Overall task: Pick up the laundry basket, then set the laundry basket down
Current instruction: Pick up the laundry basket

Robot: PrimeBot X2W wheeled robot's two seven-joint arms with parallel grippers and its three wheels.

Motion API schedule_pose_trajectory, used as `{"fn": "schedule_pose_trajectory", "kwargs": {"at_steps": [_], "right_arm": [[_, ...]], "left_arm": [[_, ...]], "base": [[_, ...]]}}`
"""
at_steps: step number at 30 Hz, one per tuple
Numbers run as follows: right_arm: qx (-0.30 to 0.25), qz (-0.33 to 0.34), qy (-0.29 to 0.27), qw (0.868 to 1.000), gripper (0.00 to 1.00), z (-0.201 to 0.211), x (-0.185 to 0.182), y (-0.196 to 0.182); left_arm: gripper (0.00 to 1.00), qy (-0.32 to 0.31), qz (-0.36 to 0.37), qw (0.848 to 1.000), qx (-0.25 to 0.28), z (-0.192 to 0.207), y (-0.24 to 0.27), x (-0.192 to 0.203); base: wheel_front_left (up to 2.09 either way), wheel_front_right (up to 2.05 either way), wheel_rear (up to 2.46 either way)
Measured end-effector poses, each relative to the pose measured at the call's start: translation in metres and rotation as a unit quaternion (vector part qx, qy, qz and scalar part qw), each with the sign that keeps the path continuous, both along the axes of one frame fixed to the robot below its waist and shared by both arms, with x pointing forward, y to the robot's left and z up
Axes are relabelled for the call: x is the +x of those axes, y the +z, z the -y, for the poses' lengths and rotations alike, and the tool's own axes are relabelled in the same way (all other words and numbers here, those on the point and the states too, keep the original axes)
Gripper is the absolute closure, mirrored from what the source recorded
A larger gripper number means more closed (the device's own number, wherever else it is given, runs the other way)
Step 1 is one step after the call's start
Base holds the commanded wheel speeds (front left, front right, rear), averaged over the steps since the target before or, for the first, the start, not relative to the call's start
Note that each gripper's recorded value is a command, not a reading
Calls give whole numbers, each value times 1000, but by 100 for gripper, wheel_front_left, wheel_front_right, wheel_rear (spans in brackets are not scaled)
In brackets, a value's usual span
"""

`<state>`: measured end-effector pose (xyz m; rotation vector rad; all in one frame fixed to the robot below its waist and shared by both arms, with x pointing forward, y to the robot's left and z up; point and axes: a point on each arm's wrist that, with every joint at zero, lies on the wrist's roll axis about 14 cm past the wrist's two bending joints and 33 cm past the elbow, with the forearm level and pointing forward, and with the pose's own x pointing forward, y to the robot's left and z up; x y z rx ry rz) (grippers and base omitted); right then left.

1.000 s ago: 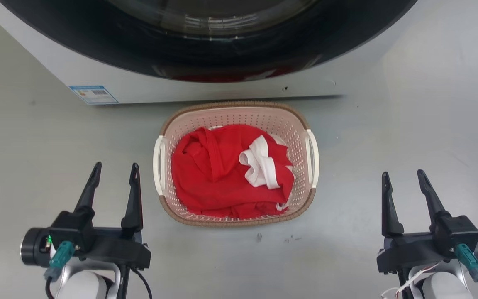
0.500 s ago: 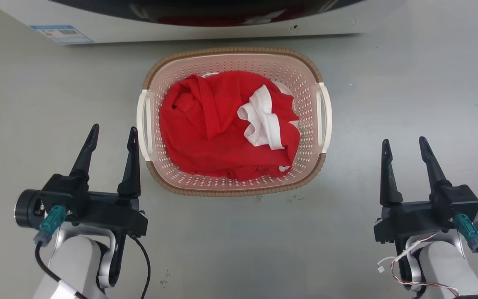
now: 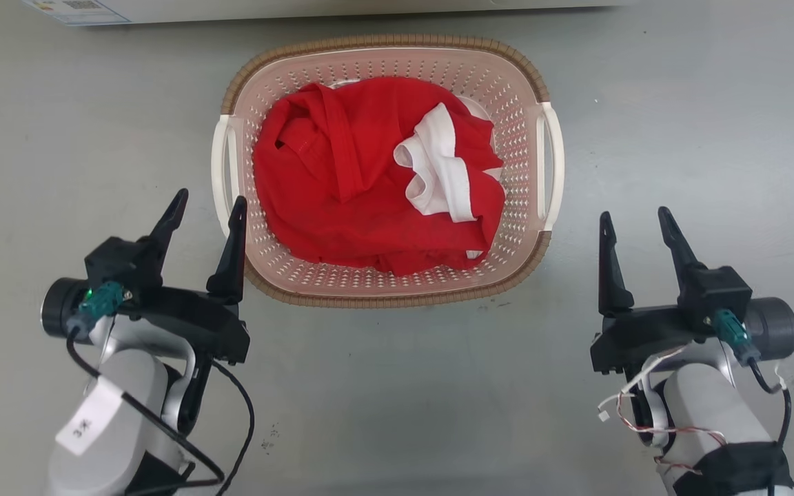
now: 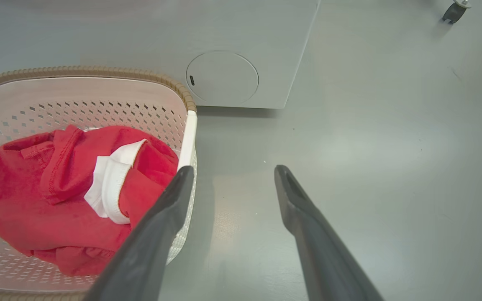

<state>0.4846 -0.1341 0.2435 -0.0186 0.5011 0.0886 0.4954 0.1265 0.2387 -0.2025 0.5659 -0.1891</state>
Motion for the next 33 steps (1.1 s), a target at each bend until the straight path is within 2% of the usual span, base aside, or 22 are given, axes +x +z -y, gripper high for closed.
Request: {"fn": "schedule_pose_trajectory", "kwargs": {"at_steps": [17, 24, 33], "right_arm": [[-4, -79, 42, 996, 0, -20, 30, -32], [-3, -132, 56, 990, 0, -24, 32, -49], [19, -178, 87, 980, 0, -51, 34, -63]], "left_arm": [[0, -25, -89, 996, -10, 10, -32, 23], [0, -29, -126, 992, -3, 11, -44, 24], [0, -27, -178, 984, -4, 9, -59, 21]], "base": [[0, 0, 0], [0, 0, 0], [0, 0, 0]]}}
